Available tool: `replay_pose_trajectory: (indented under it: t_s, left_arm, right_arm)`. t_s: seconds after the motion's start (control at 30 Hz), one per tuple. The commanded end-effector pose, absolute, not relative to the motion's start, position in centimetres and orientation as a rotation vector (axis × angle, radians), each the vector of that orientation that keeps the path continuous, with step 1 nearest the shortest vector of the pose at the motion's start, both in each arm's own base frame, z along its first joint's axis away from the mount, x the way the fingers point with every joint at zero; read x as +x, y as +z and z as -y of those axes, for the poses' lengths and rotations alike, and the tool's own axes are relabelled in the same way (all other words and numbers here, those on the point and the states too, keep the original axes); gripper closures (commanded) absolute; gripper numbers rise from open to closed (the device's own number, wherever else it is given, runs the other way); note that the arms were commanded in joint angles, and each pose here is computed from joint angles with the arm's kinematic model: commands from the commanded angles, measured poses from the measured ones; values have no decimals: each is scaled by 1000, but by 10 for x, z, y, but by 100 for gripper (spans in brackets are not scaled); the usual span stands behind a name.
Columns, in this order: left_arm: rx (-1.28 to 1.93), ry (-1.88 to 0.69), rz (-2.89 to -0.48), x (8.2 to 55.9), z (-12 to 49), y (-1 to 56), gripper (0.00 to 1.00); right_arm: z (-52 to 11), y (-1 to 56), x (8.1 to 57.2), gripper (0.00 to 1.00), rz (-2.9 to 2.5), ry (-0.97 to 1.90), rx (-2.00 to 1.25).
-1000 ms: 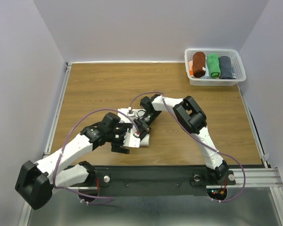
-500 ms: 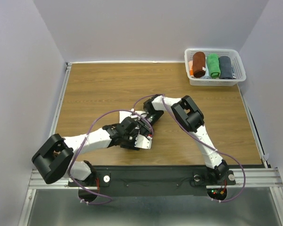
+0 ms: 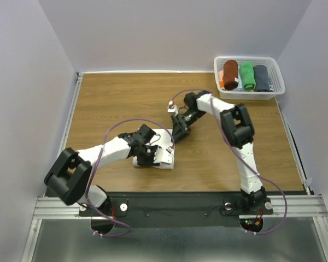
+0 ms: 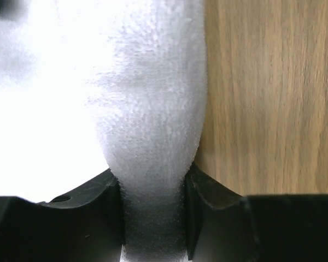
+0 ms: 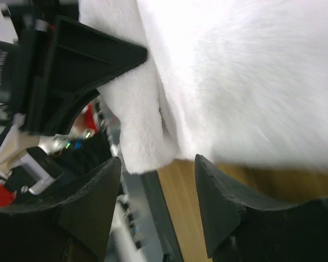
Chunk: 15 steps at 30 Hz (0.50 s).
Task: Roll the towels
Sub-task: Roll the towel
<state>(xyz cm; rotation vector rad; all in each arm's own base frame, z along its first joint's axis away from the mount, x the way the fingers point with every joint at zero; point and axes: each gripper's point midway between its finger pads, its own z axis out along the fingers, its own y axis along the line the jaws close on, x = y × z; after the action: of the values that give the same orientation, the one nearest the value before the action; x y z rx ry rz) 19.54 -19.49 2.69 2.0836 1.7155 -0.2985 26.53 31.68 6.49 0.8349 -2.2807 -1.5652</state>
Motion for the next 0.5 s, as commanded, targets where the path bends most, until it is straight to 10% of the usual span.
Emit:
replay_pose_trajectory:
  t_s: [0.0, 0.47]
  left_arm:
    - [2138, -594, -1916, 171, 176, 19, 89]
    - [2021, -1195, -2125, 224, 185, 21, 80]
  right_arm:
    - [-290, 139, 349, 36, 2685, -1609, 986]
    - [-233, 278, 370, 0, 3274, -1481, 1499]
